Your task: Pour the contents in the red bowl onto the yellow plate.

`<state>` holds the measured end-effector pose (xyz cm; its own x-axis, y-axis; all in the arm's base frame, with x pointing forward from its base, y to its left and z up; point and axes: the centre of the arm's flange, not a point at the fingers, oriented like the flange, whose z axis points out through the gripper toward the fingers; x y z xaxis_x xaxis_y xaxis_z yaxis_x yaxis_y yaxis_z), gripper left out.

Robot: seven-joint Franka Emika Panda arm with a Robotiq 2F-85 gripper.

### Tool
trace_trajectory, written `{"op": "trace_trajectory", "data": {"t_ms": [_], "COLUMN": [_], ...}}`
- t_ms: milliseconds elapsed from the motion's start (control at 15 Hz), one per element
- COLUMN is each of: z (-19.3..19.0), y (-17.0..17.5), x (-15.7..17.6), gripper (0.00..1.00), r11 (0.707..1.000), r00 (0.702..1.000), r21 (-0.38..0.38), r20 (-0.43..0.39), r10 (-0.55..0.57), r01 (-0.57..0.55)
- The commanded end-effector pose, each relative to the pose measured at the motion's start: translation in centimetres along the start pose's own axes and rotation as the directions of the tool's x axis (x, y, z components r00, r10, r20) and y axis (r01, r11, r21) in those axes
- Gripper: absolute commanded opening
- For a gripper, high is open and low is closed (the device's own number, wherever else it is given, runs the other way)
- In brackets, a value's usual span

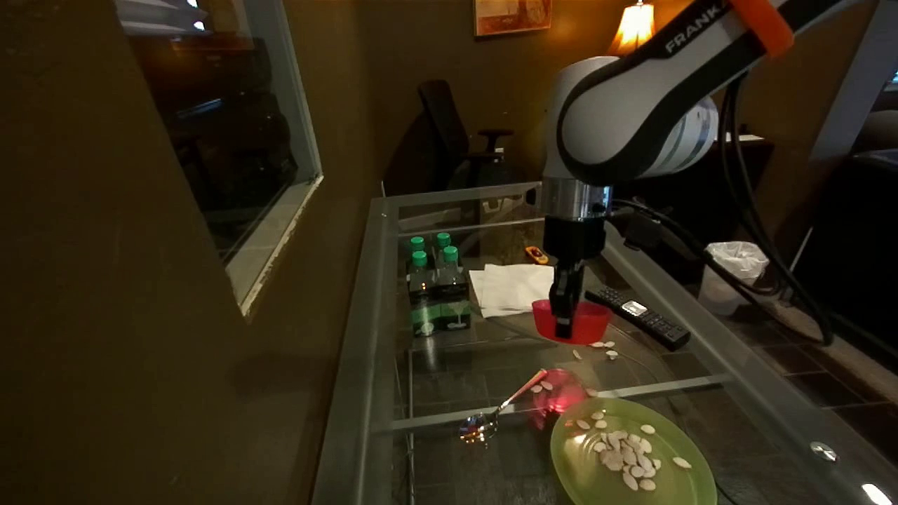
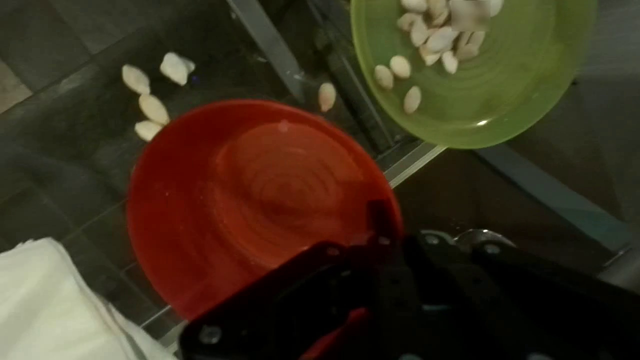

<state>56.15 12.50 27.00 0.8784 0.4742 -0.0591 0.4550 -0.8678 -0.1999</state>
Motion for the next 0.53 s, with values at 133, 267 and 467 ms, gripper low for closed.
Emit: {"op": "trace_trajectory", "data": {"t_ms": [133, 267, 467], "z": [2.6, 3.8, 5.7], "y": [-2.9, -4.5, -6.5], "x": [2.8, 3.4, 4.2], "gripper": [0.01, 0.01, 0.01], "r11": [0.961, 0.932, 0.873], "r00": [0.986, 0.972, 0.945], "r21": [-0.272, -0.359, -0.483], "r20": [-0.143, -0.196, -0.253], "r10": [-0.081, -0.128, -0.207], "r01": [0.04, 0.051, 0.062]}}
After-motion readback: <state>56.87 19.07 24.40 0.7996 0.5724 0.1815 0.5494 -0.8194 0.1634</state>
